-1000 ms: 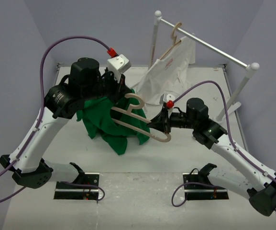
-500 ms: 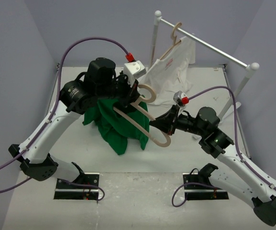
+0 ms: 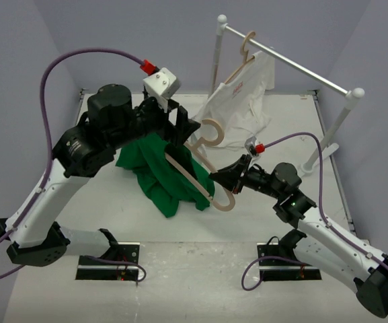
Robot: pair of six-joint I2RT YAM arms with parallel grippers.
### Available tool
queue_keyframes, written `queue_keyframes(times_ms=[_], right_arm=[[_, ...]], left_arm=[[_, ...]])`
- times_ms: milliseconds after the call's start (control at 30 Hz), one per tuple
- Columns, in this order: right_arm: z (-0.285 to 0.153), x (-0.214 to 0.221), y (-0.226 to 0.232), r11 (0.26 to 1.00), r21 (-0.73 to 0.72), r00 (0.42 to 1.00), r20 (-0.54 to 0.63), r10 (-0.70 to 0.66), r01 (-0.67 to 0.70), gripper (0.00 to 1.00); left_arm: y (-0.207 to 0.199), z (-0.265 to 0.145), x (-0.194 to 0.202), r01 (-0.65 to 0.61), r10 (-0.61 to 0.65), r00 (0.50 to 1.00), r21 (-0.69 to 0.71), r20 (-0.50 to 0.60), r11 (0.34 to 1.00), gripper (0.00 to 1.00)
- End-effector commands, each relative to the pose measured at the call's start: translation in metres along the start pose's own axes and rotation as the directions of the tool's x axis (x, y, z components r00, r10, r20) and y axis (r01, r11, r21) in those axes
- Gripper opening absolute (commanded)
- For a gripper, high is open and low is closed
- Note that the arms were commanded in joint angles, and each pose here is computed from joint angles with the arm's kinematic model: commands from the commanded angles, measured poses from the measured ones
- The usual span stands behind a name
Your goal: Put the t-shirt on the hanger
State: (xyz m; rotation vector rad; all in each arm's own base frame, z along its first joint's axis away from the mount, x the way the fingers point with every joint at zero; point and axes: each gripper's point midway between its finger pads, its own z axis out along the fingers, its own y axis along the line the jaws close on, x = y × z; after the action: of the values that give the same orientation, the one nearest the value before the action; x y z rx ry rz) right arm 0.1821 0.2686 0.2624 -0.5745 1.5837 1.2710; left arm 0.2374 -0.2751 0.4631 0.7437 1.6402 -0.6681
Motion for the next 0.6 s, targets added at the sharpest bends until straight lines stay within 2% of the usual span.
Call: queue_keyframes(times_ms=[0, 33, 67, 100, 200, 267, 300, 367, 500, 567], right_arm=[[-0.003, -0.057, 0.016, 0.995, -0.011, 0.970, 0.227, -0.090, 0.095, 0.00], [-0.004, -0.058, 0.016, 0.995, -0.009, 0.968, 0.233, -0.092, 0.097, 0.00], [-0.005, -0.059, 0.013, 0.995, 0.005, 0.965, 0.243, -0.094, 0.095, 0.00], [-0.006, -0.061, 0.015, 0.995, 0.004, 0.964, 0.249, -0.095, 0.097, 0.00], [-0.012, -0.069, 0.015, 0.995, 0.028, 0.952, 0.288, -0.099, 0.095, 0.00], [-0.013, -0.073, 0.020, 0.995, 0.020, 0.954, 0.284, -0.097, 0.096, 0.00], [-0.013, -0.074, 0.023, 0.995, 0.012, 0.957, 0.275, -0.096, 0.096, 0.00], [-0.014, -0.079, 0.028, 0.996, 0.006, 0.960, 0.265, -0.090, 0.091, 0.00], [-0.017, -0.082, 0.039, 0.995, -0.027, 0.966, 0.244, -0.083, 0.093, 0.00], [-0.019, -0.083, 0.046, 0.994, -0.047, 0.968, 0.235, -0.083, 0.097, 0.00]], left_arm=[[0.004, -0.022, -0.009, 0.069, -0.062, 0.986, -0.040, 0.156, 0.997, 1.00], [0.011, -0.023, 0.001, 0.086, -0.074, 0.985, -0.078, 0.154, 0.993, 1.00], [0.016, -0.013, 0.040, 0.098, -0.089, 0.992, -0.106, 0.086, 0.990, 1.00], [0.017, -0.024, 0.028, 0.116, -0.100, 0.985, -0.113, 0.143, 0.987, 1.00], [0.037, -0.019, 0.085, 0.149, -0.119, 0.982, -0.217, 0.147, 0.965, 0.96], [0.046, -0.010, 0.101, 0.141, -0.107, 0.985, -0.267, 0.135, 0.953, 0.77], [0.050, -0.004, 0.108, 0.136, -0.105, 0.987, -0.283, 0.121, 0.949, 0.71], [0.059, 0.004, 0.113, 0.132, -0.102, 0.989, -0.335, 0.108, 0.933, 0.67], [0.077, 0.014, 0.116, 0.109, -0.074, 0.992, -0.429, 0.098, 0.897, 0.71], [0.085, 0.016, 0.114, 0.095, -0.058, 0.994, -0.470, 0.092, 0.877, 0.66]])
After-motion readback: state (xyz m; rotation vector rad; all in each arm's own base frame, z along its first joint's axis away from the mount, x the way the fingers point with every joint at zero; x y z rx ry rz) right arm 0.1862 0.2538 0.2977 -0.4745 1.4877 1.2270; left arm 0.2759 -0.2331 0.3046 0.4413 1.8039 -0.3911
